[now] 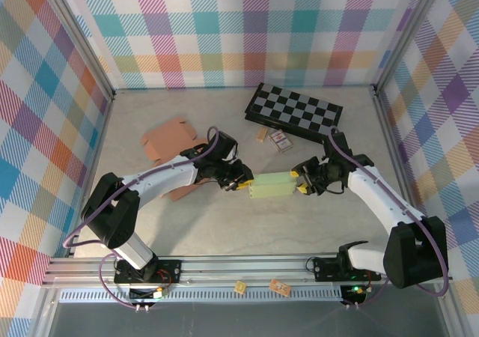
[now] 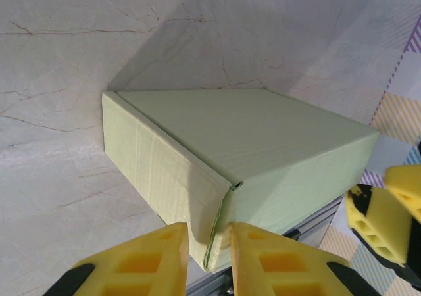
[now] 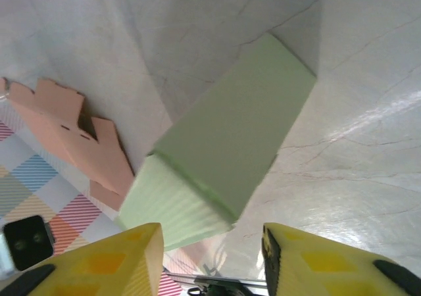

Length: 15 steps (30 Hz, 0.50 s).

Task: Fold the paper box

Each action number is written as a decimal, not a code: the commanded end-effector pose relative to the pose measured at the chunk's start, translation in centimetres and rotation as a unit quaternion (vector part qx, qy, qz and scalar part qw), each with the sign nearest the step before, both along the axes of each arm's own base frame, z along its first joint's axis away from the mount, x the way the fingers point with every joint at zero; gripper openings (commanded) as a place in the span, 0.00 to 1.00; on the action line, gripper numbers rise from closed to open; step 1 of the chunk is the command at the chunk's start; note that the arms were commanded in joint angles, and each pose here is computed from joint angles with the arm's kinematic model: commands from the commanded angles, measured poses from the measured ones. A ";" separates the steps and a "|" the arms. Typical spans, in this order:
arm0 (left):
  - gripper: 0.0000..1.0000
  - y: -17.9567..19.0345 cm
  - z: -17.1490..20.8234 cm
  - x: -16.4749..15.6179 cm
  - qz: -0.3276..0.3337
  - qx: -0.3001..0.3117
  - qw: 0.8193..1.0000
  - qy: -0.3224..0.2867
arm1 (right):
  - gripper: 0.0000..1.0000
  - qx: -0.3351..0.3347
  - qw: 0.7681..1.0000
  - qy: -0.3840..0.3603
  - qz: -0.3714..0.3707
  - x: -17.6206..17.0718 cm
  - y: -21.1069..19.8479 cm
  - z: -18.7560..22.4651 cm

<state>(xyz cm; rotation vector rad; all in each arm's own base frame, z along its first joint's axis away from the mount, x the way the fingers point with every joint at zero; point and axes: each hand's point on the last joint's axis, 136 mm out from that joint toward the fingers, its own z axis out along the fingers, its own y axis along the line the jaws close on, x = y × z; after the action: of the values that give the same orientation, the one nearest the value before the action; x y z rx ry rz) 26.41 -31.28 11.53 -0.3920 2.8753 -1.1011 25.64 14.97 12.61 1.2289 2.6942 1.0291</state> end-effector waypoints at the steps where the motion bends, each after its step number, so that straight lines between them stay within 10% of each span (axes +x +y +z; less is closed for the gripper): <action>1: 0.22 1.0 -2.4 -1.3 -0.006 0.034 0.999 0.034 | 0.50 -0.006 1.000 -0.017 0.007 0.6 -0.2 1.8; 15: 0.28 0.1 -0.7 -0.6 -0.014 0.028 0.999 0.010 | 0.77 0.021 0.977 0.124 -0.170 -1.3 1.5 3.5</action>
<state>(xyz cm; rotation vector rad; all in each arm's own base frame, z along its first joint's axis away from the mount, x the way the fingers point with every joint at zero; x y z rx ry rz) 26.29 -31.38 11.61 -0.3761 2.8799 -1.0922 24.65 16.34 14.99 1.5935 2.6241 0.9757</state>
